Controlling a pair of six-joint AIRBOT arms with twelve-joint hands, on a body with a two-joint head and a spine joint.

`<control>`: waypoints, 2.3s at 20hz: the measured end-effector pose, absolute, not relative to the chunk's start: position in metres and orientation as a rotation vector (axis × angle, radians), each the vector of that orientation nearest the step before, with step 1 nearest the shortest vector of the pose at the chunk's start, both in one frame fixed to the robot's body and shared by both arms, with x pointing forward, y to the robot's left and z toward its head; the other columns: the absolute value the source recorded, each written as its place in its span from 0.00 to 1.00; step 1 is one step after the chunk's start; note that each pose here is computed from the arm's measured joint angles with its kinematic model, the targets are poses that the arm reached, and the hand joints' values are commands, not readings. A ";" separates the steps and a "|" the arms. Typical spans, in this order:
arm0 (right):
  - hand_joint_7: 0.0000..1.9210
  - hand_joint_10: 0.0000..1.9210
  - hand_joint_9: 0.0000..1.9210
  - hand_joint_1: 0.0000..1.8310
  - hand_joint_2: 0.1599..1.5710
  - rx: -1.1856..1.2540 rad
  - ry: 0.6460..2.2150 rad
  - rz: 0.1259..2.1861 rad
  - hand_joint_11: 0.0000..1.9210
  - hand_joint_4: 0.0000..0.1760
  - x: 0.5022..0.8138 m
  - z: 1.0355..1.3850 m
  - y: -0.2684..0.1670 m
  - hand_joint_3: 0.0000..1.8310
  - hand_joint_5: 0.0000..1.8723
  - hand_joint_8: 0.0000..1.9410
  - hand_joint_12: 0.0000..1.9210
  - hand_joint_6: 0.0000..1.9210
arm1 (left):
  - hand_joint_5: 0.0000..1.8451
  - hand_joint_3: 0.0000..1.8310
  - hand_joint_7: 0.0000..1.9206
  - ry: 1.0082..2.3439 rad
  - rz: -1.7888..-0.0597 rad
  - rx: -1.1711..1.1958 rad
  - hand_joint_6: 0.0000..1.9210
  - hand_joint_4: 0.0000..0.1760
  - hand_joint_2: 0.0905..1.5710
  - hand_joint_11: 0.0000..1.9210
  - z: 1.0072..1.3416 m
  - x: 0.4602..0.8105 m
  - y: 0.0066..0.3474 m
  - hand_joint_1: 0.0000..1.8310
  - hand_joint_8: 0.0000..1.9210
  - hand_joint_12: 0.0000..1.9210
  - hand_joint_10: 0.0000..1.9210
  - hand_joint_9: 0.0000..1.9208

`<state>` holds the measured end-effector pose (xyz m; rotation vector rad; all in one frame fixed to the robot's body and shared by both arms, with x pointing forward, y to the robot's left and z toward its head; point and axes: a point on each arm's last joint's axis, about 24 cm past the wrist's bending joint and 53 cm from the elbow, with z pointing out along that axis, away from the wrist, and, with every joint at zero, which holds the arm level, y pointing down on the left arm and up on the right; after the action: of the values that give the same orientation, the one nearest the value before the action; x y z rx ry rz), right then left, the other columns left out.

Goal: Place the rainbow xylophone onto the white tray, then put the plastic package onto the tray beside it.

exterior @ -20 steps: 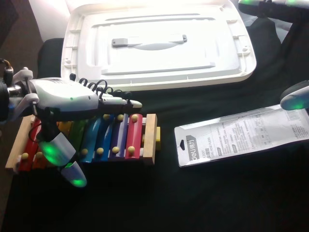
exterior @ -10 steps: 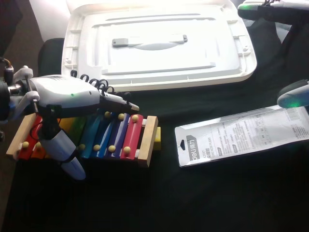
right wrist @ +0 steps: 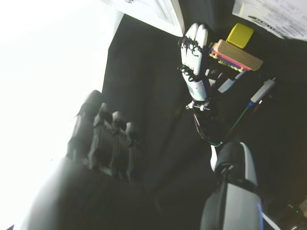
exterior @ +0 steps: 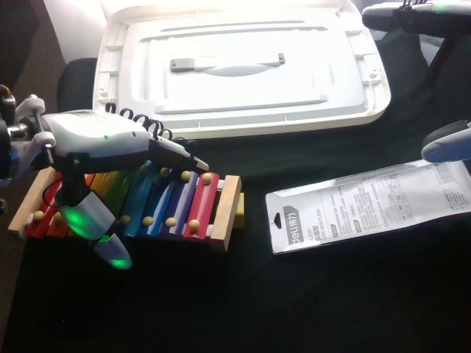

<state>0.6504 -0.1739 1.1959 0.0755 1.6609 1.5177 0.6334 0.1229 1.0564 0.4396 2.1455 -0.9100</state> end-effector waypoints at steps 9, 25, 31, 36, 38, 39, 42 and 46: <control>0.16 0.01 0.14 0.49 0.48 0.074 1.659 1.520 0.08 0.00 0.650 1.196 -0.174 0.00 0.15 0.00 0.24 0.00 | 0.34 0.00 0.39 2.084 -0.919 0.418 0.00 0.00 0.63 0.23 1.075 0.641 0.126 0.66 0.00 0.34 0.01 0.40; 0.16 0.00 0.14 0.49 0.48 0.073 1.657 1.523 0.10 0.00 0.650 1.196 -0.173 0.00 0.15 0.00 0.20 0.00 | 0.32 0.00 0.34 1.852 -0.934 0.390 0.00 0.00 0.58 0.05 1.161 0.673 0.127 0.65 0.00 0.25 0.00 0.27; 0.16 0.00 0.14 0.48 0.47 0.073 1.658 1.526 0.09 0.00 0.650 1.195 -0.172 0.00 0.14 0.00 0.20 0.00 | 0.31 0.00 0.32 1.749 -0.879 0.356 0.00 0.00 0.60 0.08 1.199 0.716 0.121 0.63 0.00 0.19 0.00 0.30; 0.14 0.00 0.14 0.50 0.47 0.070 1.638 1.532 0.10 0.00 0.652 1.202 -0.171 0.00 0.14 0.00 0.16 0.00 | 0.32 0.00 0.32 1.742 -0.829 0.304 0.00 0.00 0.59 0.07 1.201 0.749 0.113 0.64 0.00 0.39 0.00 0.30; 0.14 0.00 0.14 0.51 0.47 0.066 1.633 1.539 0.12 0.00 0.651 1.203 -0.170 0.00 0.14 0.00 0.13 0.00 | 0.33 0.00 0.33 1.726 -0.816 0.283 0.00 0.00 0.59 0.00 1.210 0.759 0.114 0.65 0.00 0.42 0.00 0.29; 0.15 0.00 0.15 0.52 0.47 0.065 1.634 1.539 0.12 0.00 0.651 1.203 -0.170 0.00 0.14 0.00 0.12 0.00 | 0.34 0.00 0.35 1.722 -0.808 0.268 0.00 0.00 0.57 0.01 1.213 0.764 0.116 0.68 0.00 0.45 0.00 0.31; 0.14 0.00 0.13 0.55 0.47 0.065 1.631 1.544 0.13 0.00 0.651 1.203 -0.169 0.00 0.14 0.00 0.09 0.00 | 0.36 0.00 0.35 1.726 -0.775 0.256 0.00 0.00 0.56 0.09 1.213 0.775 0.112 0.71 0.00 0.40 0.00 0.33; 0.15 0.00 0.15 0.54 0.46 0.061 1.628 1.553 0.15 0.00 0.651 1.202 -0.165 0.00 0.15 0.00 0.07 0.00 | 0.35 0.00 0.33 1.730 -0.752 0.219 0.00 0.00 0.57 0.04 1.210 0.795 0.107 0.70 0.00 0.42 0.00 0.29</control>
<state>0.6510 -0.1650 1.2021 0.0607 1.6282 1.5526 0.7945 0.1072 1.2098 0.2192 1.7301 -0.7525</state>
